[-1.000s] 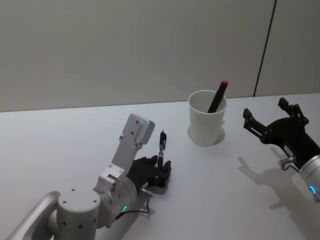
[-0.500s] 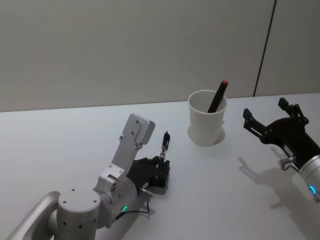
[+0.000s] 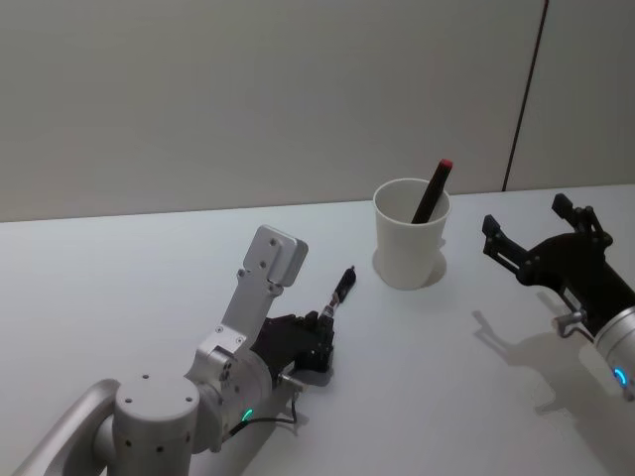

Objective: Place the pen into the pen holder.

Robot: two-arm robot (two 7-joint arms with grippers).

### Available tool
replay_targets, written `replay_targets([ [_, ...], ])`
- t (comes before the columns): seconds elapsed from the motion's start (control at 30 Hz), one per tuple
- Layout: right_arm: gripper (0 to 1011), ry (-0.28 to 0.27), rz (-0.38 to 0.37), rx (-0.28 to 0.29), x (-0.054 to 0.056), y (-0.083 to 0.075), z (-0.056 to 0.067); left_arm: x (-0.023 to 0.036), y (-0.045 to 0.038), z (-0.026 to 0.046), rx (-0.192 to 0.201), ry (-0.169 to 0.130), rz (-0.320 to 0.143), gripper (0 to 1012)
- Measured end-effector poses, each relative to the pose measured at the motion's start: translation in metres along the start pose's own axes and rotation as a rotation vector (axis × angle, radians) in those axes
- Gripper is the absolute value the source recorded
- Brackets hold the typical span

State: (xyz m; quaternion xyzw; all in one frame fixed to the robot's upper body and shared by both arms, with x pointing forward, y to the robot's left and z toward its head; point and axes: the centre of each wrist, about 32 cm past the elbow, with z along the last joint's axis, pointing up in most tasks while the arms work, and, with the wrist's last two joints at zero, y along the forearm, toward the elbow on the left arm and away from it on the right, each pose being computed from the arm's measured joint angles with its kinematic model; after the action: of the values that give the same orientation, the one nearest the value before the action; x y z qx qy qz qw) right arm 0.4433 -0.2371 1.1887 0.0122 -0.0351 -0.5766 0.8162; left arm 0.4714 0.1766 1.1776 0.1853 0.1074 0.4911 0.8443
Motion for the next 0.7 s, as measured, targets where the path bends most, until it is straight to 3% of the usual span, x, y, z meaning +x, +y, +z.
replay_targets([
  [0.7,1001,0.0,0.0,0.0,0.0,0.0,0.0,0.0033,0.0044,-0.0041,-0.028,-0.002,0.018,130],
])
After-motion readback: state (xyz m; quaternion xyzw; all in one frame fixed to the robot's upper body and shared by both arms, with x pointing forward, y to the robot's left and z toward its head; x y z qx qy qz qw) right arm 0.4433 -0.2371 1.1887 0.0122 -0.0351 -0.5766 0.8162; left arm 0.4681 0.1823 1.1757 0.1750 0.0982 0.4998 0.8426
